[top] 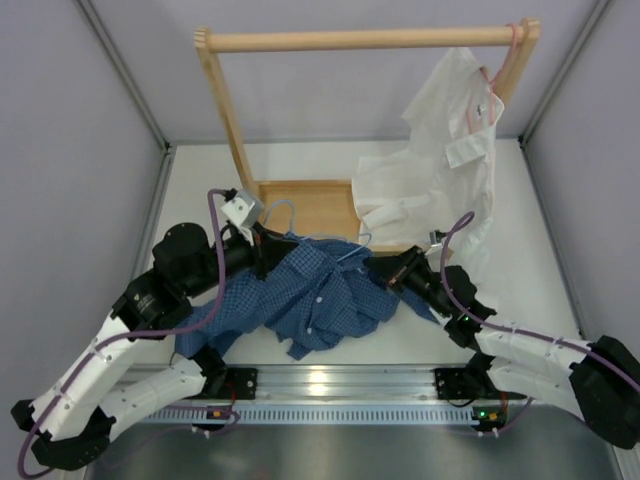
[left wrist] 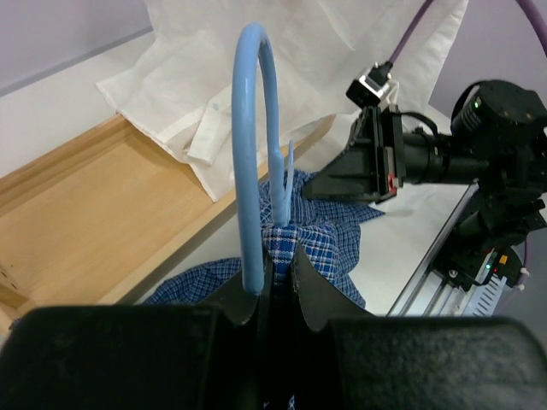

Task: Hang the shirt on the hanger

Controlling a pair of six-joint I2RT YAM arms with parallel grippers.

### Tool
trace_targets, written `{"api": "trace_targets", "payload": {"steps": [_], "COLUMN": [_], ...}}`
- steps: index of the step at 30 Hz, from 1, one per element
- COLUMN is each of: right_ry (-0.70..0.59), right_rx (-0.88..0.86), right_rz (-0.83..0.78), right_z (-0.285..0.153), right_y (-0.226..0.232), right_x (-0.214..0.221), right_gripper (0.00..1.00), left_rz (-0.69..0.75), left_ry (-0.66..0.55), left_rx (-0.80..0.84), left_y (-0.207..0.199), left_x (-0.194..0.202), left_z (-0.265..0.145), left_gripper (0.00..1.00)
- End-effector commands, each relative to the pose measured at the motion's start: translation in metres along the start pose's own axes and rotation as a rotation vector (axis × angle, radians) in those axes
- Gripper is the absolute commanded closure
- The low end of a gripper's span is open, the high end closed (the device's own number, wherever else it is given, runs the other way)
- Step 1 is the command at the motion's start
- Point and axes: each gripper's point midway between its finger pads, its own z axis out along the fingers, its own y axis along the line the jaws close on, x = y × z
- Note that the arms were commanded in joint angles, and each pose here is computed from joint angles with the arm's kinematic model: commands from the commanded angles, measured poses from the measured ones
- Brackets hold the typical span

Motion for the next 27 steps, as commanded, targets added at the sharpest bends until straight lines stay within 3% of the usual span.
{"api": "trace_targets", "payload": {"steps": [1,6,11,21,23,27], "right_ry": [0.040,0.097,0.087,0.085,0.084,0.087], "right_rx": [-0.038,-0.132,-0.056,-0.074,-0.092,0.026], "right_rz": [-0.117,-0.160,-0.273,-0.508,-0.536,-0.534], "right_z": [0.008,0.016,0.024,0.042,0.047,0.053], "right_y": [0.007,0.029,0.035,0.084,0.097,0.078], "right_x": [-0.023,-0.044,-0.059,-0.086,-0.090,-0.098], "right_gripper": [1.00,1.00,1.00,1.00,1.00,1.00], "left_rz": [-0.035,-0.056,-0.053,-0.051,-0.056,-0.092], "left_ry": [-0.057,-0.091,-0.006,0.120,0.104,0.029], "left_rx": [0.010,0.094,0.036,-0.016,-0.035,-0.102], "left_y": [-0.004,-0.022,-0.010,-0.002,0.001,0.008], "left_x": [-0.005,-0.007,0.013,0.032,0.028,0.006], "left_z": [-0.012,-0.031,-0.029,-0.030,-0.032,-0.041], "left_gripper": [1.00,1.00,1.00,1.00,1.00,1.00]}}
